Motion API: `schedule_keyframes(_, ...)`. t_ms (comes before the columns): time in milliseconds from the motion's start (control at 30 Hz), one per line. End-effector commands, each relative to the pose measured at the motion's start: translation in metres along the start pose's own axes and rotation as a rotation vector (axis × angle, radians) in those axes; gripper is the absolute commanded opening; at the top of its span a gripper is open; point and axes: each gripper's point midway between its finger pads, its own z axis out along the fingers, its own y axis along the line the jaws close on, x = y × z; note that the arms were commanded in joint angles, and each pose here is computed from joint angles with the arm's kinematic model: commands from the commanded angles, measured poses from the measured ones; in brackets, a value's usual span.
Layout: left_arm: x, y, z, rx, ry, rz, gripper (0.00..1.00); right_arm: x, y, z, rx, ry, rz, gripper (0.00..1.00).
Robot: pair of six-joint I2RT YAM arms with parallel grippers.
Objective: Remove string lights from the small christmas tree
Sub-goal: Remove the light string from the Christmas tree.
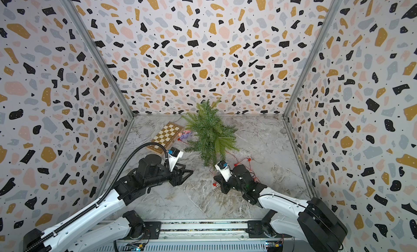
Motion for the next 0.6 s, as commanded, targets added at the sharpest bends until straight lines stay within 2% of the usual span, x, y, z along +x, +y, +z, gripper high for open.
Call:
schedule_keyframes(0, -0.024, -0.005, -0.005, 0.003, -0.069, 0.035, 0.61, -0.018, 0.013, -0.004, -0.018, -0.02, -0.016, 0.0)
schedule_keyframes(200, -0.028, -0.005, -0.008, -0.005, -0.077, 0.046, 0.61, -0.03, 0.016, -0.019, 0.025, -0.009, 0.005, 0.0)
schedule_keyframes(367, -0.029, -0.003, -0.009, -0.016, -0.084, 0.048, 0.62, -0.054, -0.015, -0.052, 0.253, -0.024, 0.096, 0.0)
schedule_keyframes(567, -0.032, -0.002, -0.01, -0.024, -0.092, 0.048, 0.62, -0.1, -0.03, -0.102, 0.414, -0.093, 0.109, 0.0)
